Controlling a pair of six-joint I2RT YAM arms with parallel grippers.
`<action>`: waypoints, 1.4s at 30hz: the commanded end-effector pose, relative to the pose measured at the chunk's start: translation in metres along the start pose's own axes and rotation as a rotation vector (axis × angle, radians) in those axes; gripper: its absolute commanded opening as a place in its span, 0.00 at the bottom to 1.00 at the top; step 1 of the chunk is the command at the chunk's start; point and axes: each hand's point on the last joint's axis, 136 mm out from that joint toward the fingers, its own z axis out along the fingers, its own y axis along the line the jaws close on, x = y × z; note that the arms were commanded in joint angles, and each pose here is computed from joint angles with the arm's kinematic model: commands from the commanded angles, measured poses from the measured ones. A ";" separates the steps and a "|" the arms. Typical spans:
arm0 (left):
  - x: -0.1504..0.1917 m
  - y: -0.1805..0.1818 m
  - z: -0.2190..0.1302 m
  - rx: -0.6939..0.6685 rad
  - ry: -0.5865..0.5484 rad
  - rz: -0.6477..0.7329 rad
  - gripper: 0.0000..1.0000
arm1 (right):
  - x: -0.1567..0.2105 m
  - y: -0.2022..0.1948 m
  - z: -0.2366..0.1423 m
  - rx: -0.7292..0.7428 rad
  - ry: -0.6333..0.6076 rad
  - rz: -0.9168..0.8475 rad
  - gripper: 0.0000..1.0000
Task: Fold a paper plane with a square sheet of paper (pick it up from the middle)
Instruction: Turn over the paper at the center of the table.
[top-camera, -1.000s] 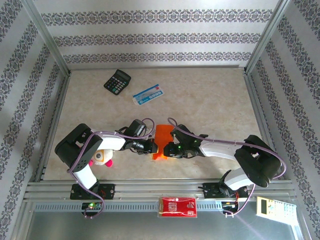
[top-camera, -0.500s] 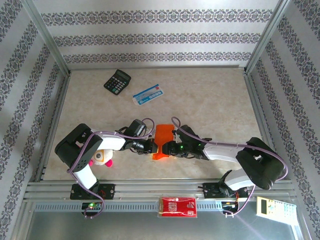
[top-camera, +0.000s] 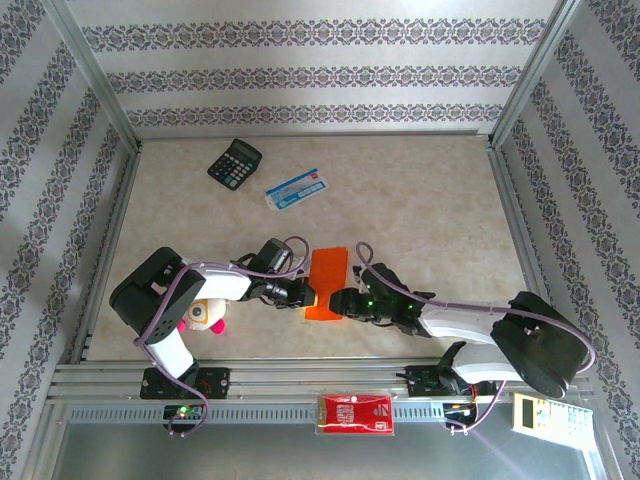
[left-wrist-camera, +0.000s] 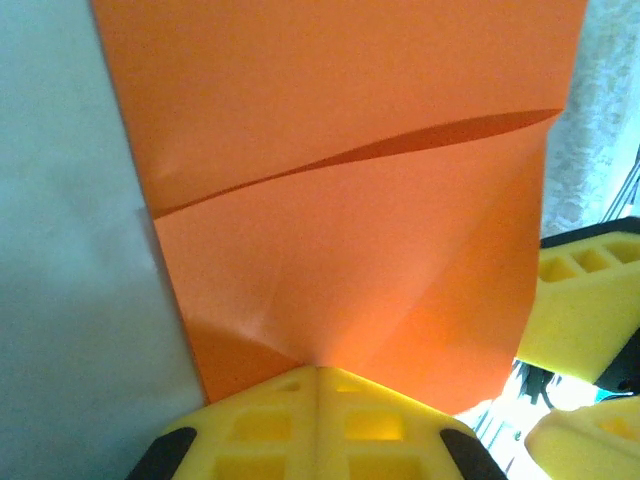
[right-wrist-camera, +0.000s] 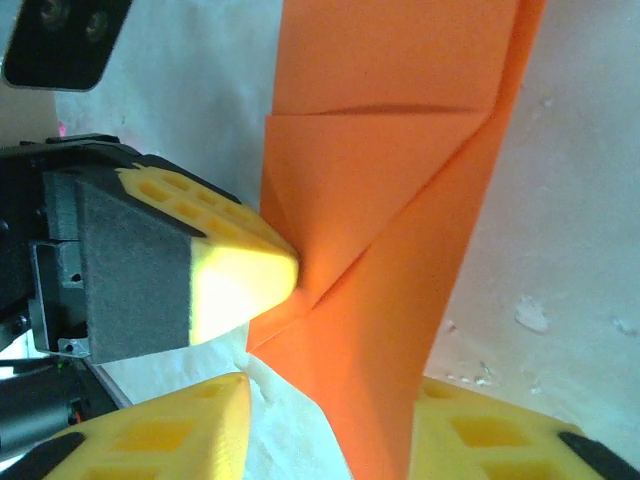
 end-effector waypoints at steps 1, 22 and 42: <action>0.031 0.055 0.008 -0.190 0.078 -0.115 0.00 | -0.003 -0.002 -0.001 0.008 -0.075 0.030 0.40; 0.015 0.023 0.005 -0.096 0.061 -0.087 0.12 | -0.004 -0.015 -0.012 0.076 -0.177 0.014 0.00; -0.103 -0.037 -0.124 0.008 -0.352 -0.015 0.53 | -0.067 -0.037 -0.146 0.755 0.037 -0.349 0.00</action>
